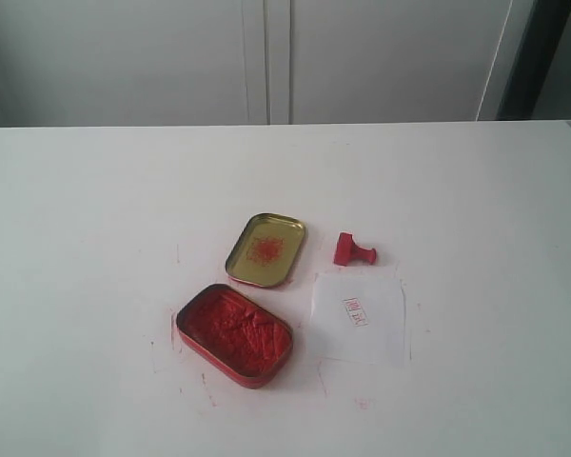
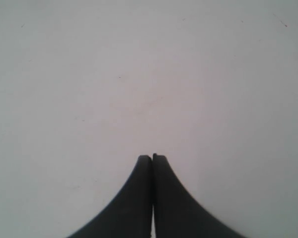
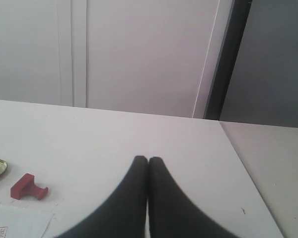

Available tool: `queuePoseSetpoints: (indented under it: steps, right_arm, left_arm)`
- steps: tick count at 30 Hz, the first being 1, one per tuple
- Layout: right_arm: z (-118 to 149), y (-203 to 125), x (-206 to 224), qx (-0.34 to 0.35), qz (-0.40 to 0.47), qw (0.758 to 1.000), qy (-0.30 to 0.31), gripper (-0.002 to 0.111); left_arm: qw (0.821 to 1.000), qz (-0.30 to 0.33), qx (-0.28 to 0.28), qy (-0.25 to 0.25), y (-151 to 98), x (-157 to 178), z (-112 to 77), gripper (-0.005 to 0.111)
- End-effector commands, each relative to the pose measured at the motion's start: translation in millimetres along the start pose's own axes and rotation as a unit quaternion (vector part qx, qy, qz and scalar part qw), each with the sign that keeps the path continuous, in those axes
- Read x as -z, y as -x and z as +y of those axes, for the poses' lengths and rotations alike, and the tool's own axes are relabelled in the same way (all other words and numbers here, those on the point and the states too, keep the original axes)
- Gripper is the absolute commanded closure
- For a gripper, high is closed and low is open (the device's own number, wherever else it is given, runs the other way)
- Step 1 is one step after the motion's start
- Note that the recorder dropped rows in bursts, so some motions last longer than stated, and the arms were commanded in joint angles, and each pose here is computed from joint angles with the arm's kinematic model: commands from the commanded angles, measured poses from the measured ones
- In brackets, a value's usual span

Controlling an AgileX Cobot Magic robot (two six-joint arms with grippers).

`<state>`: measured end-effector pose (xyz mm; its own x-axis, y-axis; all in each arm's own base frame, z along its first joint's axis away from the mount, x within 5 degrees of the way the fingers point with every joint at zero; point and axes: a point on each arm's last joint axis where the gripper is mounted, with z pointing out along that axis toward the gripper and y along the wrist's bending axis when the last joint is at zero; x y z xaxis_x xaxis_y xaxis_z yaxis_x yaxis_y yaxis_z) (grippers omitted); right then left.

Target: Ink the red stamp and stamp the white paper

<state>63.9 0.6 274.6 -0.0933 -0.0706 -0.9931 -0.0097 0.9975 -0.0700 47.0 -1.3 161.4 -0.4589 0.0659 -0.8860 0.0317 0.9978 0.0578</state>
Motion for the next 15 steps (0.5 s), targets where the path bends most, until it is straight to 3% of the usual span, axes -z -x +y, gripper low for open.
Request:
queuePoseSetpoints:
  steps: [1, 15]
  right_arm:
    - [0.2, -0.4, 0.7, 0.004, -0.004, 1.000, 0.001, 0.108]
    - [0.1, 6.0, 31.2, 0.005, -0.099, 0.995, -0.006, 0.108]
  left_arm:
    - [1.000, 0.001, 0.001, -0.005, -2.0, -0.9, -0.7, 0.107]
    - [1.000, 0.001, 0.001, -0.005, -2.0, -0.9, -0.7, 0.107]
